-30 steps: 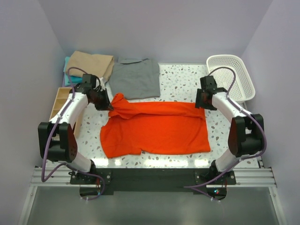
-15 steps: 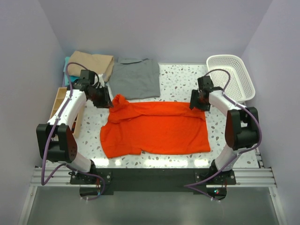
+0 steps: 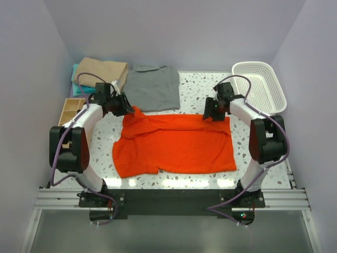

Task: Fold and stack the t-shirts
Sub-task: Fold the tshirt

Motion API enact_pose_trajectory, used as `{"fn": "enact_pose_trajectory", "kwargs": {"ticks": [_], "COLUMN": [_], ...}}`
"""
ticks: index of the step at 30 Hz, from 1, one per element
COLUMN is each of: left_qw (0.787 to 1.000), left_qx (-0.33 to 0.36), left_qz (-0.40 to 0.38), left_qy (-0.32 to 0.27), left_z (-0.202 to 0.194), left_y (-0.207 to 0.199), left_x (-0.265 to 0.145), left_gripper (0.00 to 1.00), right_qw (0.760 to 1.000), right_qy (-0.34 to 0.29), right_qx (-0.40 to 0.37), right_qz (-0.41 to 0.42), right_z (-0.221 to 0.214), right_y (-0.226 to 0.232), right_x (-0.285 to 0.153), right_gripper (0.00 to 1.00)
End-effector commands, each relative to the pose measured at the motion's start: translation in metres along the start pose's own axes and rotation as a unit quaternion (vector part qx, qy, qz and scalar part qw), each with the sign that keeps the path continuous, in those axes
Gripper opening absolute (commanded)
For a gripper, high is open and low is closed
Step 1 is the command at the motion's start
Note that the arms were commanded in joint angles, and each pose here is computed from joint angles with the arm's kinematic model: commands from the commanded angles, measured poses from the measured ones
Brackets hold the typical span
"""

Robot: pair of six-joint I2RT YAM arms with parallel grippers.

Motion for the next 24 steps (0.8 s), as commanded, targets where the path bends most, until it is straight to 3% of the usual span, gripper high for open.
{"fn": "enact_pose_trajectory", "kwargs": {"ticks": [1,8,12,18,23,24], "left_qw": [0.998,0.995,0.995,0.997,0.997,0.997], "left_qx": [0.003,-0.007,-0.008,0.003,0.019,0.024], "left_qz": [-0.033,-0.007,-0.001,0.020,0.051,0.056], "left_qy": [-0.062,-0.096,-0.101,-0.071,-0.051,-0.047], "left_z": [0.035,0.059,0.070,0.068,0.057,0.055], "left_y": [-0.013,-0.011,-0.015,-0.018,-0.016,-0.019], "left_x": [0.019,0.033,0.040,0.053,0.058,0.060], "left_gripper": [0.40,0.42,0.49,0.45,0.50,0.56], "right_qw": [0.999,0.998,0.998,0.998,0.998,0.998], "right_qy": [-0.019,-0.006,-0.004,-0.001,0.003,0.002], "right_qx": [-0.018,-0.026,-0.030,-0.033,-0.033,-0.033], "right_qz": [0.040,0.052,0.053,0.048,0.048,0.049], "right_z": [0.018,0.014,0.014,0.013,0.011,0.011], "right_y": [0.022,0.030,0.031,0.029,0.029,0.029], "right_x": [-0.001,0.007,0.009,0.012,0.015,0.015], "right_gripper": [0.57,0.57,0.57,0.57,0.57,0.57]}}
Point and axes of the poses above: each gripper's point midway between its finger pads, its own x axis out along the fingers, its own y axis along the line the jaws close on, z = x × y, the point moved 4 cm from there along -x, back along the fingers, and after that the axes turned 7 degrees about -x, right-handed, at the moved point
